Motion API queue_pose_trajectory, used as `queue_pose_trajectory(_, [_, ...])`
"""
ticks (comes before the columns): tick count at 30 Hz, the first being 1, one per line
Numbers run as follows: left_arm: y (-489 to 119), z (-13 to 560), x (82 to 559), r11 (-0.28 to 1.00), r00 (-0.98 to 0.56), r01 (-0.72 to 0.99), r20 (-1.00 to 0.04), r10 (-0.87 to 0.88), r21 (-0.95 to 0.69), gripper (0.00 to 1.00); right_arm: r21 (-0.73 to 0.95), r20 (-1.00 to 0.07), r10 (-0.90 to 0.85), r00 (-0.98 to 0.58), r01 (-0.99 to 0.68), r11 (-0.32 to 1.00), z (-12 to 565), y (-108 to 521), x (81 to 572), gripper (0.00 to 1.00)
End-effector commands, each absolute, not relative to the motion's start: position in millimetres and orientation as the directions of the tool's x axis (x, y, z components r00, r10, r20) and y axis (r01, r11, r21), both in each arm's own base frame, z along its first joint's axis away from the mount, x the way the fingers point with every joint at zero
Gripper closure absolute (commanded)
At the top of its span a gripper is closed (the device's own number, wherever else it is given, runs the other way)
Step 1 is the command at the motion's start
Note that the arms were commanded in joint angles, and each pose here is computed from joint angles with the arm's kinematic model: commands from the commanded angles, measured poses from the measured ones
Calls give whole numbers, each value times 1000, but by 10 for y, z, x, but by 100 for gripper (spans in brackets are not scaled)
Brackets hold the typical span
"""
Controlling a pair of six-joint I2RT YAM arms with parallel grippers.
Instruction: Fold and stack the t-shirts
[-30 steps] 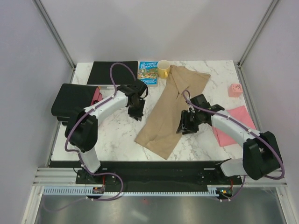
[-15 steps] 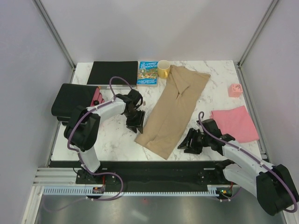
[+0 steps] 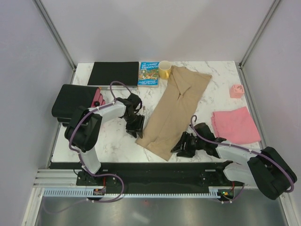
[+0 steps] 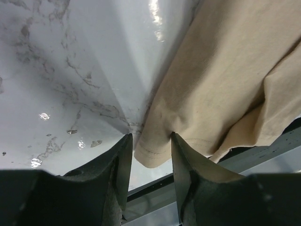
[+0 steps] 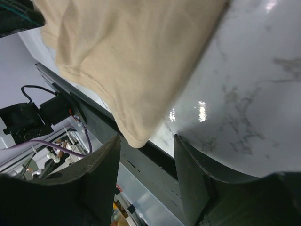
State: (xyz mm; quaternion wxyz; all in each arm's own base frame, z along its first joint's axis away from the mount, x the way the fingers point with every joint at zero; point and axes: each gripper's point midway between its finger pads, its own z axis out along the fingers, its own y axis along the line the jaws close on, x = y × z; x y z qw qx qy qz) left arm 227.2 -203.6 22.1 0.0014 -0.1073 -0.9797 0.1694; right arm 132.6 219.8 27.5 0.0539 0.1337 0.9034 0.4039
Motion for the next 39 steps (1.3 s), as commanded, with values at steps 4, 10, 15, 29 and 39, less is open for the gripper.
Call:
queue_pose_trajectory(4, [-1929,32,2197,934,-980,186,16,200,-306,54,751,-13,259,-966,162,640,180,2497,1318,43])
queue_pose_trajectory(10, [-1909,-8,2155,937,-982,172,26,189,-303,54,720,-3,213,-977,146,678,91,2691,1177,43])
queue_pose_trajectory(15, [-1887,-54,2090,938,-982,164,39,185,-305,55,704,-12,204,-979,137,697,55,2743,1120,43])
queue_pose_trajectory(29, [-1856,-41,2073,937,-982,175,21,190,-303,98,639,-60,221,-973,132,757,7,2604,1125,98])
queue_pose_trajectory(39, [-1965,40,2029,907,-978,189,8,207,-376,98,634,-72,206,-976,115,764,115,2601,1130,100])
